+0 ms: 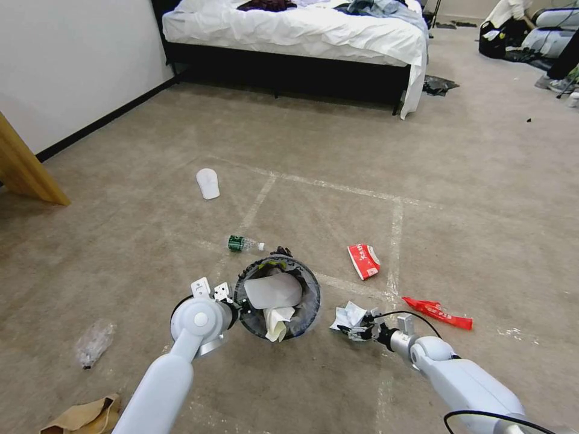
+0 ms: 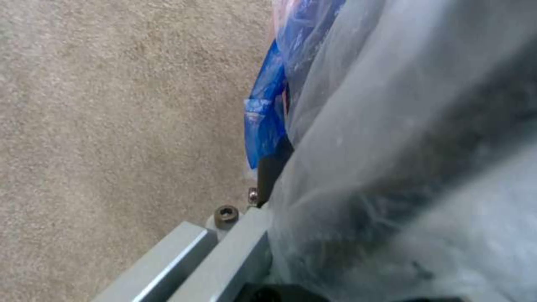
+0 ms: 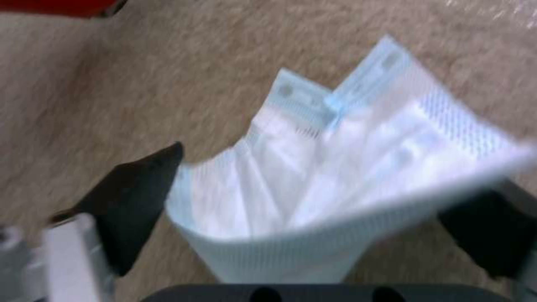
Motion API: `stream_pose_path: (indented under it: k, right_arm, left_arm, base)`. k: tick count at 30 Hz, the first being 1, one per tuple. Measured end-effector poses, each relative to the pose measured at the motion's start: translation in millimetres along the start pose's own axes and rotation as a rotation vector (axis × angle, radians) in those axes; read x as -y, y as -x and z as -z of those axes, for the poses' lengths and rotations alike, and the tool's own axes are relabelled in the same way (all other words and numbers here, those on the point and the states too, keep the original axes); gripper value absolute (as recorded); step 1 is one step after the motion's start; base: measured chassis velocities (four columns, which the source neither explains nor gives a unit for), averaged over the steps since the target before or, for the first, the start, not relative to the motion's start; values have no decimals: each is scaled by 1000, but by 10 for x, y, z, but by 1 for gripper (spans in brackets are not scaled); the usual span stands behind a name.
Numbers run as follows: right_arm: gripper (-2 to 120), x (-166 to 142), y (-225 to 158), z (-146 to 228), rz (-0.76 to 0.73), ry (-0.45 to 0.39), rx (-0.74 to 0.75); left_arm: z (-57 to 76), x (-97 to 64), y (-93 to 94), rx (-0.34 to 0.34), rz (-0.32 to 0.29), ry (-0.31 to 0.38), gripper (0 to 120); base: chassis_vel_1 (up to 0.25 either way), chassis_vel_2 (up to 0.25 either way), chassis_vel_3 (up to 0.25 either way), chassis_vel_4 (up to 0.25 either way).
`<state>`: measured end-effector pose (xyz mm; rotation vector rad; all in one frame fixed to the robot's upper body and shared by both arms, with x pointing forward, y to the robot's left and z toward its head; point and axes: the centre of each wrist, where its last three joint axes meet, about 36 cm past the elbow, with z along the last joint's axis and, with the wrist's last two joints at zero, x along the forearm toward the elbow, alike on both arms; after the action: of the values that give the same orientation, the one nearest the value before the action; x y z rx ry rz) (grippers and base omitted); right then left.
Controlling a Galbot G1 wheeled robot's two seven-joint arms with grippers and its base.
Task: Pick up the trash bin and place the garbage on the floor into it.
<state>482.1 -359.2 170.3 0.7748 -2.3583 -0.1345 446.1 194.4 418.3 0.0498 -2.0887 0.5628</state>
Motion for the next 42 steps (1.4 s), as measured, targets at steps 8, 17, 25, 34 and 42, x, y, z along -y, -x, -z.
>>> stream_pose_path:
  k: [8,17,25,34,42]
  right_arm:
    - [67,-9,24,33,-14,-14,13]
    - [36,-59,-17,-8,-17,-17,19]
    - [1,-117,-35,-30,-20,-18,36]
    - [0,-64,-229,-1,-48,-23,66]
    - [0,-2,-668,141,-67,-61,120]
  left_arm:
    - [11,2,3,3,-1,2,0]
    - [5,-17,-6,4,4,7,0]
    - [-16,-17,-34,8,3,13,0]
    - [-57,-3,-63,11,4,25,0]
    - [-35,7,-147,6,-5,28,0]
  base:
    - [0,0,0,0]
    - [0,0,0,0]
    - [0,0,0,0]
    - [0,0,0,0]
    - [0,0,0,0]
